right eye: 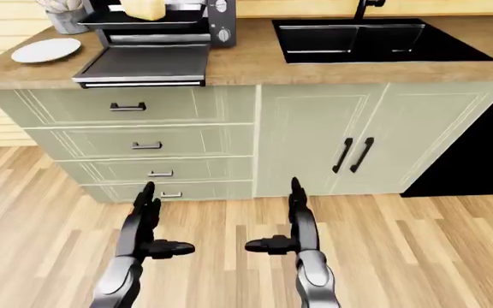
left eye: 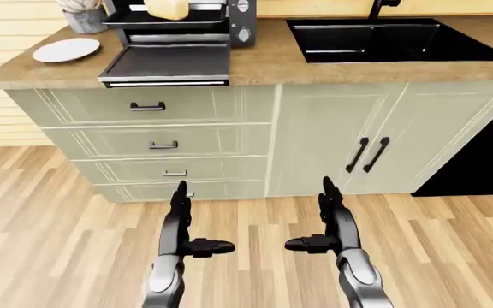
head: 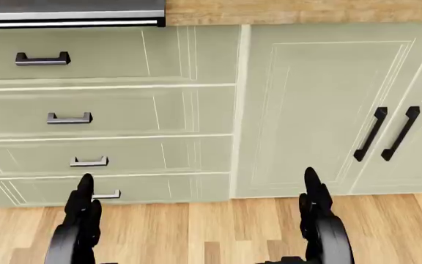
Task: Pick the bread from the tray and place it on the plate on the counter.
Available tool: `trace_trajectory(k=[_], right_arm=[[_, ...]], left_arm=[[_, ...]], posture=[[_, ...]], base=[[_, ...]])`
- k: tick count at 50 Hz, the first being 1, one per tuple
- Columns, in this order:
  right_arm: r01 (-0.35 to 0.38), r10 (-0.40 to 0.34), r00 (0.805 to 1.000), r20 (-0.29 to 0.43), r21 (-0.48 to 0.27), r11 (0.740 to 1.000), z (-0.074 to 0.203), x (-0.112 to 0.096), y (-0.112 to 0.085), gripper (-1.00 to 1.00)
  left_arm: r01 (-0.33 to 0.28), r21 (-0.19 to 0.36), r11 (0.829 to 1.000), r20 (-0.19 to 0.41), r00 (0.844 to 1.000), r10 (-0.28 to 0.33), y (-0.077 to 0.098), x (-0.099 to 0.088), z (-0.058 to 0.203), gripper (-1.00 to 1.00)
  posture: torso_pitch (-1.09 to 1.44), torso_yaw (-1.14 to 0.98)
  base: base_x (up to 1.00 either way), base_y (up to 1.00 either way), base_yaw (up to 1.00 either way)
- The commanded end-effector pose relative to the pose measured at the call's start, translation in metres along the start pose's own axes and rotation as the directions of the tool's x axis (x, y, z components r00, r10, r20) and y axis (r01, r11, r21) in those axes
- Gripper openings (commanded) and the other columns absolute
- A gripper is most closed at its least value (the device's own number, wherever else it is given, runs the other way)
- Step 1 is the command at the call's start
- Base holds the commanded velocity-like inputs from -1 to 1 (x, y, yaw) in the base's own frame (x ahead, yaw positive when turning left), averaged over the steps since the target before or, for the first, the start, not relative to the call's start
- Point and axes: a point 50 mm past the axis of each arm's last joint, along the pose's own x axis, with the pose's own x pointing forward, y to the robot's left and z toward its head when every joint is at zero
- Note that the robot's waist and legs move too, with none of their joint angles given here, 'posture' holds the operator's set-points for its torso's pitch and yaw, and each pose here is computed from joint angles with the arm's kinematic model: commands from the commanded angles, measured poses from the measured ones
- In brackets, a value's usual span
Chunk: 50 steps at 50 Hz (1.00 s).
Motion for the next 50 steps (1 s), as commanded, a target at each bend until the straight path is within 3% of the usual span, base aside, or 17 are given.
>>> trace_trajectory(k=[1,10,16,17,20,21,24,32,40,50], right_arm=[[0.002,0.004,0.982,0.189,-0.030,1.000,0.046,0.005,-0.001,1.00],[-0.016,0.033,0.955,0.294,-0.060,0.998,0.102,0.008,0.005,1.00],[-0.015,0.044,0.927,0.371,-0.081,0.997,0.149,0.010,0.003,1.00],[-0.007,0.043,0.916,0.398,-0.091,0.996,0.167,0.010,0.000,1.00],[-0.002,0.046,0.899,0.435,-0.102,0.995,0.191,0.008,-0.003,1.00],[-0.004,0.056,0.884,0.464,-0.112,0.994,0.204,0.007,-0.004,1.00],[-0.004,0.062,0.871,0.488,-0.118,0.993,0.220,0.003,-0.006,1.00],[0.027,0.031,0.845,0.534,-0.101,0.995,0.244,0.002,-0.011,1.00],[0.009,0.036,0.821,0.569,-0.075,0.997,0.259,0.001,-0.006,1.00],[-0.001,0.042,0.811,0.584,-0.070,0.998,0.267,-0.003,-0.006,1.00]], left_arm=[[-0.012,0.042,0.999,0.202,0.979,0.003,0.002,0.009,0.051,1.00],[-0.013,0.096,0.995,0.274,0.962,-0.014,0.008,0.018,0.108,1.00],[-0.025,0.147,0.989,0.347,0.937,-0.028,0.013,0.027,0.157,1.00],[-0.037,0.153,0.987,0.381,0.924,-0.024,0.017,0.029,0.177,1.00],[-0.059,0.172,0.983,0.409,0.912,-0.017,0.024,0.034,0.201,1.00],[-0.075,0.179,0.981,0.431,0.902,-0.010,0.029,0.035,0.215,1.00],[-0.093,0.185,0.978,0.458,0.889,-0.002,0.034,0.037,0.233,1.00],[-0.141,0.203,0.969,0.502,0.865,0.021,0.043,0.029,0.252,1.00],[-0.177,0.183,0.967,0.548,0.835,0.049,0.051,0.016,0.269,1.00],[-0.207,0.172,0.963,0.568,0.820,0.075,0.057,0.009,0.275,1.00]], posture=[[0.00,0.00],[0.00,0.00],[0.00,0.00],[0.00,0.00],[0.00,0.00],[0.00,0.00],[0.00,0.00],[0.00,0.00],[0.00,0.00],[0.00,0.00]], base=[[0.00,0.00,0.00],[0.00,0.00,0.00],[0.00,0.00,0.00],[0.00,0.00,0.00],[0.00,0.00,0.00],[0.00,0.00,0.00],[0.03,0.07,0.00],[0.23,0.27,0.00],[0.25,0.29,0.00],[0.25,0.29,0.00]])
